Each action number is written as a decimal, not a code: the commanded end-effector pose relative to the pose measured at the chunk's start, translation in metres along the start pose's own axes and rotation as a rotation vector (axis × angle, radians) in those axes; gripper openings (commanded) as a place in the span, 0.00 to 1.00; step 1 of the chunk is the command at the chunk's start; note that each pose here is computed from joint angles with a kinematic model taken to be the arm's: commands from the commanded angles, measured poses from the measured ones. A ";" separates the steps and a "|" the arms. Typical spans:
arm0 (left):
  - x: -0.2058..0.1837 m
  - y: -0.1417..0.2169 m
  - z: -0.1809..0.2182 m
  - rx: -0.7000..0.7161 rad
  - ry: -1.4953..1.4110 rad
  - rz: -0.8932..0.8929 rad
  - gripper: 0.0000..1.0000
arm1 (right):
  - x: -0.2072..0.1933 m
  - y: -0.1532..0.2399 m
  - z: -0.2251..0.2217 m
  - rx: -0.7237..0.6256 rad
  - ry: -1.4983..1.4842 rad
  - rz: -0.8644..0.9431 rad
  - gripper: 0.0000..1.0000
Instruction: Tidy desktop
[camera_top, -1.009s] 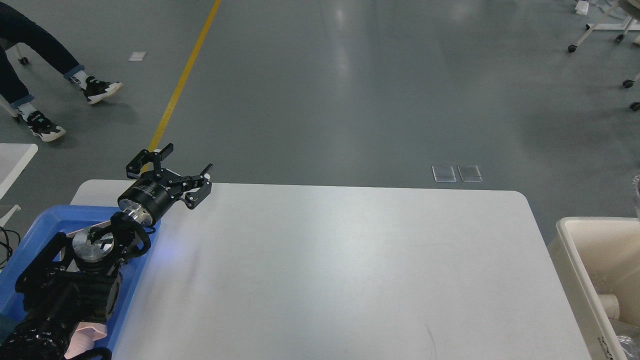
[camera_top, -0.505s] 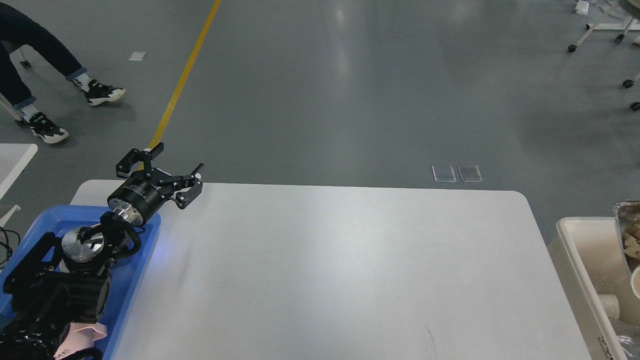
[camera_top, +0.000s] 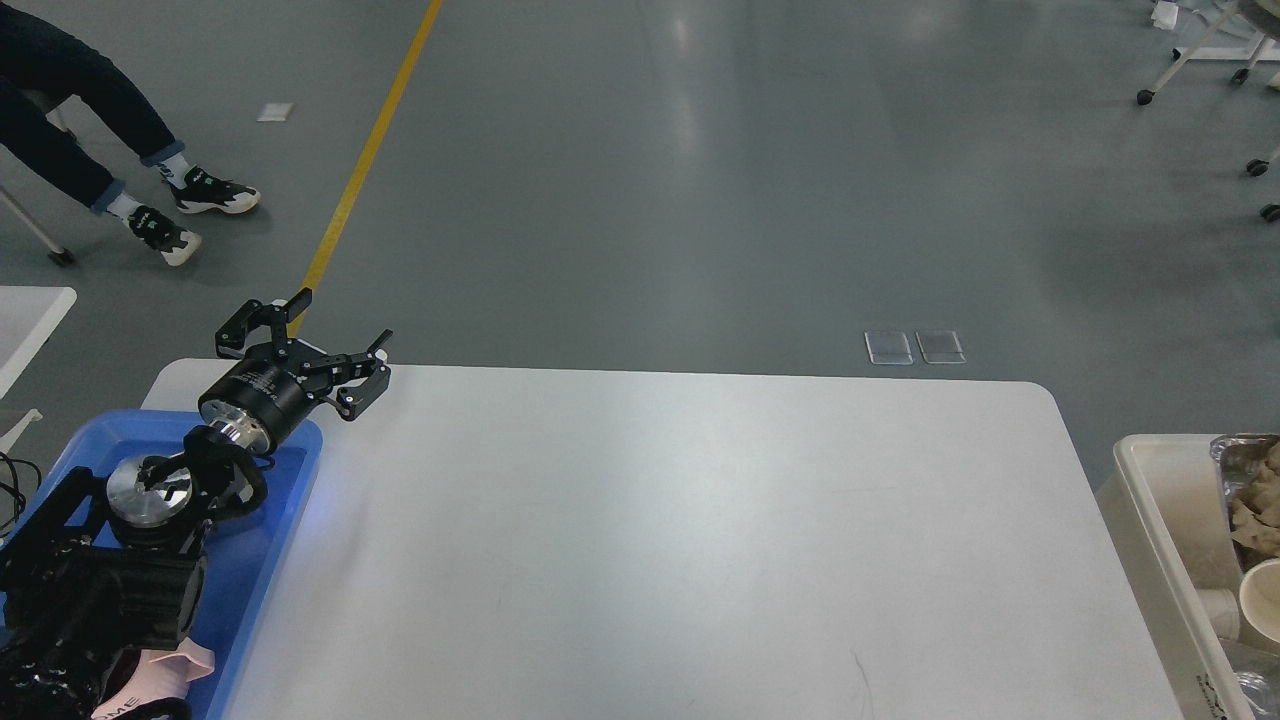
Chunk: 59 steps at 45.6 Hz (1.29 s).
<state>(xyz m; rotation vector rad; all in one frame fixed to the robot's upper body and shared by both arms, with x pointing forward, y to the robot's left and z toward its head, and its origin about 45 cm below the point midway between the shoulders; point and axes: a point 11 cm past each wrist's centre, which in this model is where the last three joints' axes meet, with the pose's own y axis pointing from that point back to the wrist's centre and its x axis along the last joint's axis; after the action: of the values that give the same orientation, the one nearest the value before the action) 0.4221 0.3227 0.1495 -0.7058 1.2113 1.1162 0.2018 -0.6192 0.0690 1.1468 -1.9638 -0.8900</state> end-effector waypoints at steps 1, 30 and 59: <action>0.000 0.000 0.000 0.000 0.000 0.000 0.98 | 0.001 -0.001 0.006 -0.011 0.001 0.006 0.00; -0.007 -0.006 0.001 0.003 -0.001 -0.007 0.98 | 0.011 0.004 -0.005 0.002 0.005 0.021 1.00; -0.014 -0.002 0.020 -0.017 -0.039 -0.014 0.98 | -0.106 0.090 -0.296 0.605 -0.217 -0.226 1.00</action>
<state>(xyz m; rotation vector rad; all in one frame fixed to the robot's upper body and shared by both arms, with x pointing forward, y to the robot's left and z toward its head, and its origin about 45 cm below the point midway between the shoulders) 0.4307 0.3346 0.1665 -0.6960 1.1684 1.1215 0.4102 -0.6046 0.2884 1.5227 -2.3917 -0.4422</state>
